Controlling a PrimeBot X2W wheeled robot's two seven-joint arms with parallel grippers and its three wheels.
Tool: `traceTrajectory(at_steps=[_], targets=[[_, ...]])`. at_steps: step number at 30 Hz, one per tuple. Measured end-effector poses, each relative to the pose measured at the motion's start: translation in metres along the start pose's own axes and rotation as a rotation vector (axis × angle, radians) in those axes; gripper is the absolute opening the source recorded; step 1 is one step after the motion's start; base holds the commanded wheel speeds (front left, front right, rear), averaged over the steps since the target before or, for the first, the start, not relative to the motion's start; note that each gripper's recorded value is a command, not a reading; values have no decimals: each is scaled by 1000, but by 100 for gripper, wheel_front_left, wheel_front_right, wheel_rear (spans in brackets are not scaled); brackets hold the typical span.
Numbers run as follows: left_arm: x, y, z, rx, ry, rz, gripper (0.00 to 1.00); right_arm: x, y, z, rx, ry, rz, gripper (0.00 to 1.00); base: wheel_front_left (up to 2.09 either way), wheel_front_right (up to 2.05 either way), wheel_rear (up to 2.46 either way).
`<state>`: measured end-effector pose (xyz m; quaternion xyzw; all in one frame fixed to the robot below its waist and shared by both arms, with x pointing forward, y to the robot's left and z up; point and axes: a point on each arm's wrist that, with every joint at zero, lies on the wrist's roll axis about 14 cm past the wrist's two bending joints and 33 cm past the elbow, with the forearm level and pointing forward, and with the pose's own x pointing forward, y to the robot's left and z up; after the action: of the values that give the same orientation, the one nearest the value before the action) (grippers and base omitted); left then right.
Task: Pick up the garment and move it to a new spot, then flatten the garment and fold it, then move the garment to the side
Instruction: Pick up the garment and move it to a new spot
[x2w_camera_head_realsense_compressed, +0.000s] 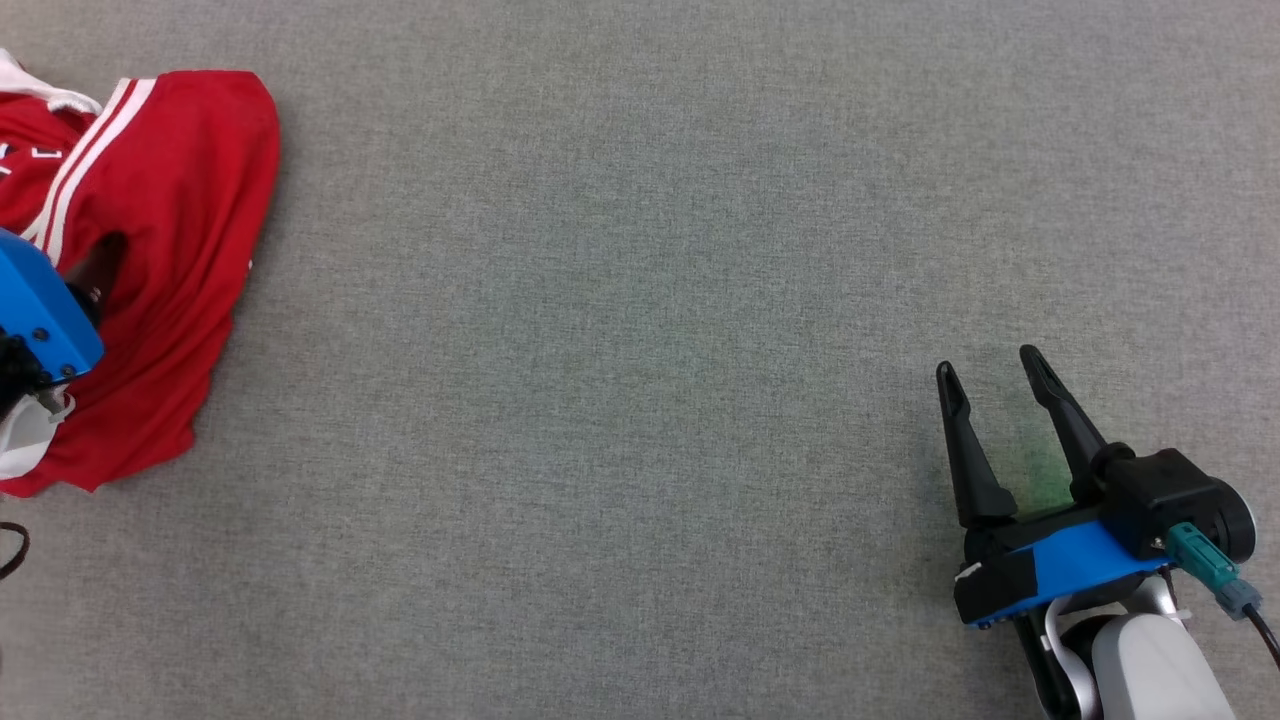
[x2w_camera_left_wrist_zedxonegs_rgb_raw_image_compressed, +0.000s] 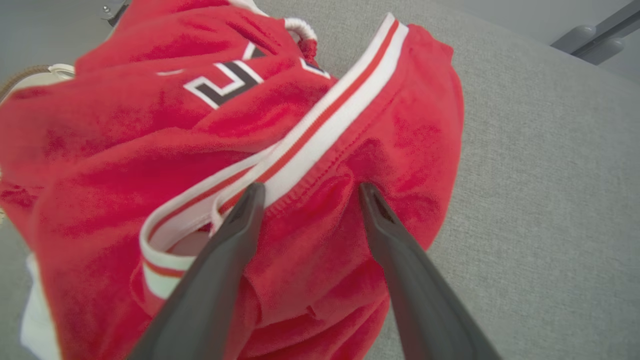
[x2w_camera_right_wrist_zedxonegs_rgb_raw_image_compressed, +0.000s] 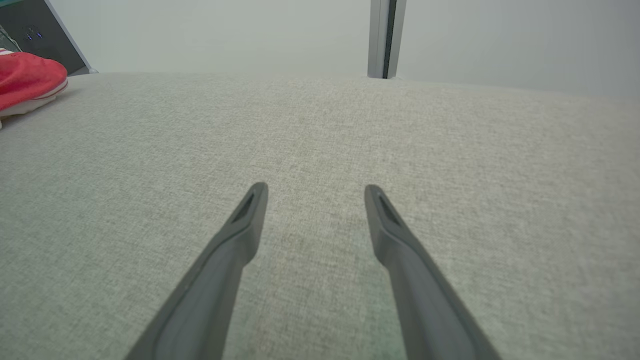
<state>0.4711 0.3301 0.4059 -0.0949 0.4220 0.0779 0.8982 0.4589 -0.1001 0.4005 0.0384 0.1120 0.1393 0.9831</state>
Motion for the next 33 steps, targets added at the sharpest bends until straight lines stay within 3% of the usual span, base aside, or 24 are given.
traceTrajectory(at_steps=[4,5,6,9,12,22,26,33], targets=[[4,-2,-19,6,96,29,100,-2,-1,2,5,-5,-5,100,0,0,0],[3,0,-20,20,100,41,43,-3,-1,3,6,-7,-6,100,0,0,0],[2,2,-21,24,104,53,0,-3,-1,4,8,-10,-6,100,0,0,0],[-1,5,-31,45,127,73,0,-7,-2,8,18,-20,-10,100,0,0,0],[-11,15,-20,61,50,117,0,-12,-1,13,30,-29,-14,100,0,0,0],[-95,14,79,174,-314,106,0,-32,8,39,79,-115,-6,100,0,0,0],[-142,-6,121,225,-468,70,0,-43,12,50,108,-158,-6,100,0,0,0],[-215,-77,176,347,-719,-70,0,-72,0,60,135,-208,-57,100,0,0,0]])
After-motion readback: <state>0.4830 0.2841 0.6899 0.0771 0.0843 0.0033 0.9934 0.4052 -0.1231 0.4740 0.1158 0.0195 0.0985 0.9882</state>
